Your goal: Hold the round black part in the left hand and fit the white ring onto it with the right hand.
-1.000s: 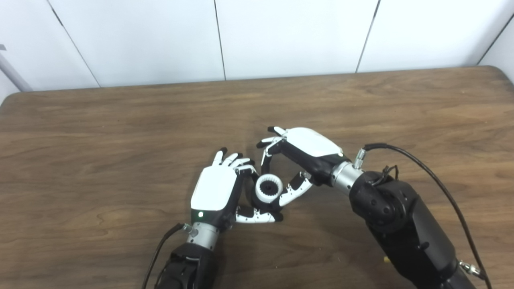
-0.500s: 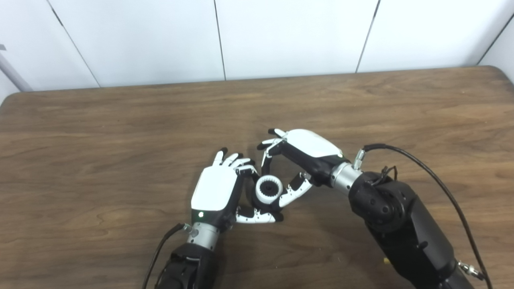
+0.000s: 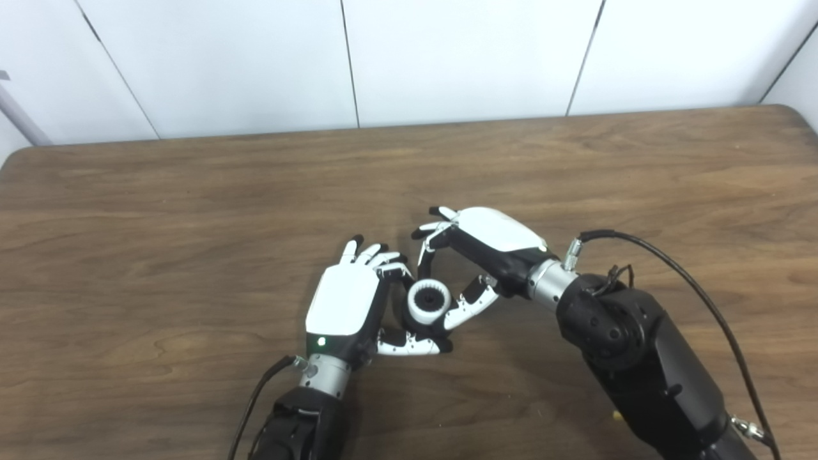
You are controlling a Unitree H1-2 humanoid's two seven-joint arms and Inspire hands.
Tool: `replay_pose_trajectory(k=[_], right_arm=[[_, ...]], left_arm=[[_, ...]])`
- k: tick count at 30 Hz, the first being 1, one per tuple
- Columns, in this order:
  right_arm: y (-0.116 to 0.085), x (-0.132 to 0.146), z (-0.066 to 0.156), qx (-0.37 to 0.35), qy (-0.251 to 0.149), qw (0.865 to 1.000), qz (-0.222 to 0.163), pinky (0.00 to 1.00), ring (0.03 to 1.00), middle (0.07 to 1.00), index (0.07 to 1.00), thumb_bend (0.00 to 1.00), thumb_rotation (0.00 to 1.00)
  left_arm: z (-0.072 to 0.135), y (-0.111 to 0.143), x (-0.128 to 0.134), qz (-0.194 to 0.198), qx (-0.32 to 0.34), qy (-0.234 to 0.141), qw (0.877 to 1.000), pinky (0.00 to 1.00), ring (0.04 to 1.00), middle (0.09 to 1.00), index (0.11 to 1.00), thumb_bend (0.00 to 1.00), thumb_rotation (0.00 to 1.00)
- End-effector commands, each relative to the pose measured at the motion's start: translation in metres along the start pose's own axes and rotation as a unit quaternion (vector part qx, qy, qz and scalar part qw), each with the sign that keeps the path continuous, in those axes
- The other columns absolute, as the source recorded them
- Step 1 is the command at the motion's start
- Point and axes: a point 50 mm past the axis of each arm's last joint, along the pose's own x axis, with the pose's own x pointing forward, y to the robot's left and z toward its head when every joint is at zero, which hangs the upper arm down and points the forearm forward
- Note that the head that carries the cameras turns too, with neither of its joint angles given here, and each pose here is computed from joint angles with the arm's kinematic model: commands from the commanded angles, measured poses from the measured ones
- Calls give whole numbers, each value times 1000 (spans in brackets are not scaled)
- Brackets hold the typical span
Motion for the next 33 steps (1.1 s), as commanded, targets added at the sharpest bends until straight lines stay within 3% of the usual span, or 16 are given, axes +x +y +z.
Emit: replay_pose_trajectory(k=[1, 8, 17, 33], right_arm=[[-18, 3, 7, -23, -23, 999, -28, 1000, 1000, 886, 629, 932, 295], [-20, 2, 6, -24, -19, 999, -32, 1000, 1000, 894, 642, 1000, 305], [-26, -2, 4, -23, -12, 999, -34, 1000, 1000, 893, 638, 976, 288], [-47, -28, -22, -23, 28, 997, -69, 1000, 1000, 896, 688, 984, 303]], left_arm=[[5, -3, 2, -11, 3, -6, 1000, 1000, 885, 788, 483, 524, 51], [5, -4, 2, -11, 6, -6, 1000, 1000, 883, 788, 483, 524, 52], [3, -3, 2, -8, 7, -8, 1000, 1000, 878, 785, 483, 524, 52], [-3, -2, 2, -10, 8, -3, 1000, 1000, 884, 790, 483, 524, 53]])
